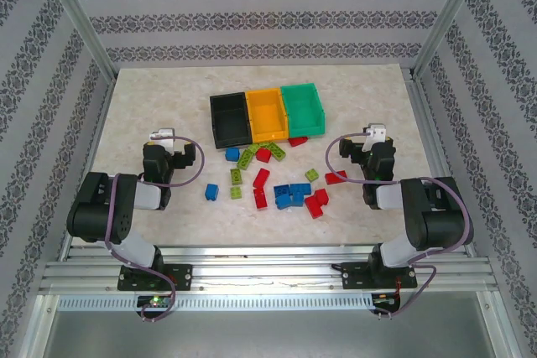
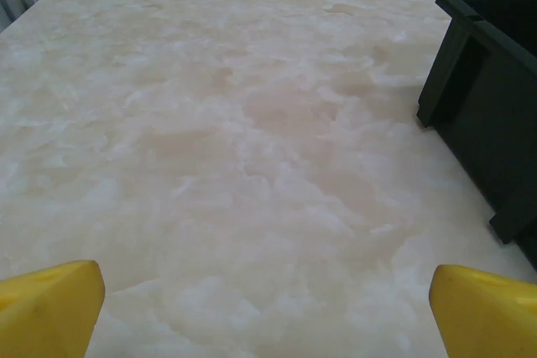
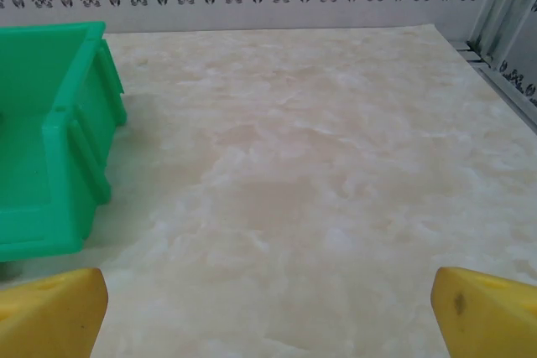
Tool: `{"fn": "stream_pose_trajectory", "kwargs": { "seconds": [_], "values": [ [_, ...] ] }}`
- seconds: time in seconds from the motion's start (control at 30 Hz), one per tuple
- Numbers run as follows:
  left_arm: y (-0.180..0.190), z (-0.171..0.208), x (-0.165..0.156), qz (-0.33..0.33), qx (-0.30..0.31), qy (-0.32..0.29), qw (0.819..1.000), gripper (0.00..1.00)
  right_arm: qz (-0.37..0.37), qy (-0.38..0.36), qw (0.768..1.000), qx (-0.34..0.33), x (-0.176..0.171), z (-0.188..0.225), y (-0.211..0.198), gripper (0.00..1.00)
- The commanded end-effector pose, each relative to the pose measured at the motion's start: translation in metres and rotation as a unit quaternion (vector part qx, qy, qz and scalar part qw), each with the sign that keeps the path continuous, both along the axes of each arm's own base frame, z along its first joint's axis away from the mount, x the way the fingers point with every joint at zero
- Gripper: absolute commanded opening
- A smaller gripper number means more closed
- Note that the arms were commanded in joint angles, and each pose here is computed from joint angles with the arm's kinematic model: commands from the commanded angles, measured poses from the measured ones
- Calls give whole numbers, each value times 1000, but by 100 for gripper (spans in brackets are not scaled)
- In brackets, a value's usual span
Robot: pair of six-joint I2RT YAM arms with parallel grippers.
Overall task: Sort the legos into containers by color
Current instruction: Move the lego to the middle-right of the table.
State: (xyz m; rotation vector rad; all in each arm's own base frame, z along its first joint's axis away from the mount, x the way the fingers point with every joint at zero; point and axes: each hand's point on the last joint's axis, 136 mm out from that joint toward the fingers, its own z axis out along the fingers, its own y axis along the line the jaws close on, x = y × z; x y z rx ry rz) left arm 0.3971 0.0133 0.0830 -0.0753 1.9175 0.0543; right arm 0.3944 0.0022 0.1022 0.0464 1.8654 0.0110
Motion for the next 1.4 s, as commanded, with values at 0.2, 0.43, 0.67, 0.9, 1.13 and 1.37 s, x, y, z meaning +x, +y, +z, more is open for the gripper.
{"fn": "stream_pose_trajectory", "kwargs": {
  "seconds": [0.2,0.43,0.67,0.9,1.13,1.37],
  "values": [
    [1,5,3,-6,5,-4,1000,100,16,-8,1000,-4,4,6,4,98],
    [2,5,3,-4,5,-5,1000,99,16,-9,1000,-5,4,6,4,98],
    [1,5,3,-6,5,-5,1000,100,16,-9,1000,-5,4,6,3,98],
    [0,5,3,-10,5,-3,1000,100,16,-8,1000,-5,4,6,4,98],
    [-6,4,4,-29,4,0,1000,100,15,-8,1000,-4,4,6,3,98],
    [-3,9,1,-18,4,-12,1000,100,6,-23,1000,-4,0,19,0,98]
  ]
}}
